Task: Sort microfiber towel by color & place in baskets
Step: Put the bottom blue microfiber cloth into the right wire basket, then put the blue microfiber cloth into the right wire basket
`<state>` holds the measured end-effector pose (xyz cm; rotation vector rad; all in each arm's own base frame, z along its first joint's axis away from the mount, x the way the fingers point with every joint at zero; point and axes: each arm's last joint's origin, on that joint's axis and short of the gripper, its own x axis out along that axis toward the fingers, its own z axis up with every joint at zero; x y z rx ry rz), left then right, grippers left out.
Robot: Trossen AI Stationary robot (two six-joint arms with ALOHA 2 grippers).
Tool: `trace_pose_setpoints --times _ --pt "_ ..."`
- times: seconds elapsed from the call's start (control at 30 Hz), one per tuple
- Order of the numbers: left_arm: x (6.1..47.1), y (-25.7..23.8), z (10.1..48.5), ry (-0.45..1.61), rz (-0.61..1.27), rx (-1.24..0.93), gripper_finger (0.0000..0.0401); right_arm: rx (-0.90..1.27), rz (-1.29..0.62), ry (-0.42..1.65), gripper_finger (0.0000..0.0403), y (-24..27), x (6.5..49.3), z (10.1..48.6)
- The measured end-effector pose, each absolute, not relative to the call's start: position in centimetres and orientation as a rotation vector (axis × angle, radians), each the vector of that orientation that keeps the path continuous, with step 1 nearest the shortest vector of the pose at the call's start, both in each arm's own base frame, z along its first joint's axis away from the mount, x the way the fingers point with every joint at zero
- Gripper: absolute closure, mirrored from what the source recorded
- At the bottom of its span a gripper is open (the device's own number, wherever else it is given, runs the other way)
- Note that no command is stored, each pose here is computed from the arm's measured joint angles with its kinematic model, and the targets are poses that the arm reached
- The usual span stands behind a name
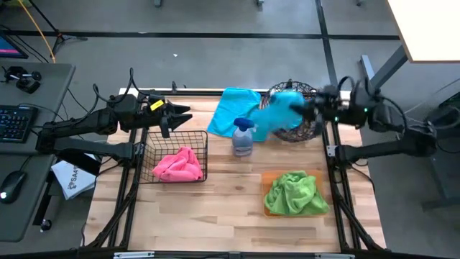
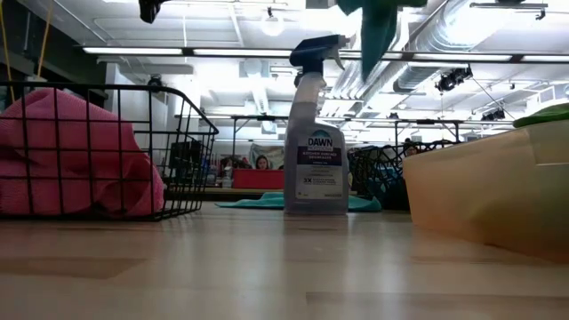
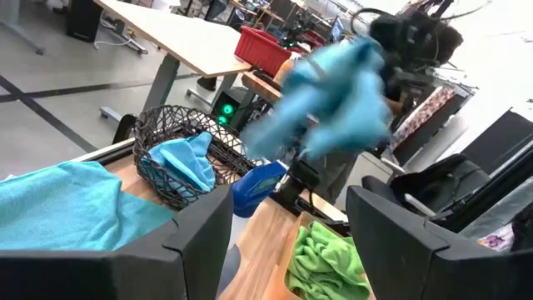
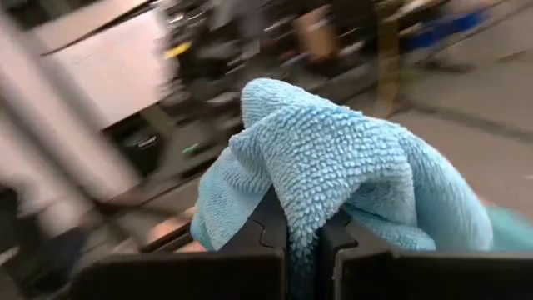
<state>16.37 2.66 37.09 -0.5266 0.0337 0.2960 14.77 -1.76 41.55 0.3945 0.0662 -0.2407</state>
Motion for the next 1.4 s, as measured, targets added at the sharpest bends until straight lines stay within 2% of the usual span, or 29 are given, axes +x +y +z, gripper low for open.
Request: trace_pose_setpoints --times 0.17,0.3,0.47,0.57,0.67,0.77,0.87,1.07,1.17,1.27,1.4 --pt "16.4 2.7 37.1 0.031 0.296 -0.540 0.0178 0.395 -0.508 0.145 0.0402 -5.4 15.0 40.0" --pt "16.4 2.7 37.1 0.029 0.296 -0.543 0.0178 0.493 -0.720 0.331 0.0402 -8.5 15.9 36.1" --pt "16.4 2.7 37.2 0.023 0.295 -0.543 0.0178 0.623 -1.042 0.555 0.0402 -11.8 15.2 31.3" --pt "16.4 2.7 37.2 0.023 0.295 -0.542 0.0178 0.656 -1.151 0.636 0.0402 -12.9 14.6 29.9" --pt "16.4 2.7 37.2 0.022 0.298 -0.542 0.0178 0.689 -1.149 0.656 0.0391 -13.4 14.4 29.6" --pt "16.4 2.7 37.2 0.022 0.298 -0.542 0.0178 0.697 -1.093 0.677 0.0362 -13.4 14.5 29.5" --pt "16.4 2.7 37.2 0.022 0.298 -0.542 0.0178 0.687 -1.049 0.696 0.0310 -13.4 14.6 29.5" --pt "16.4 2.7 37.2 0.023 0.299 -0.542 0.0178 0.685 -1.043 0.707 0.0181 -13.1 14.3 30.9" --pt "16.4 2.7 37.2 0.025 0.298 -0.528 0.0178 0.663 -1.033 0.719 0.0135 -12.9 14.1 32.1" --pt "16.4 2.7 37.2 0.027 0.298 -0.516 0.0178 0.672 -1.020 0.665 0.0109 -12.9 14.1 33.6" --pt "16.4 2.7 37.2 0.028 0.302 -0.501 0.0178 0.777 -0.894 0.450 0.0102 -13.2 15.1 35.9"
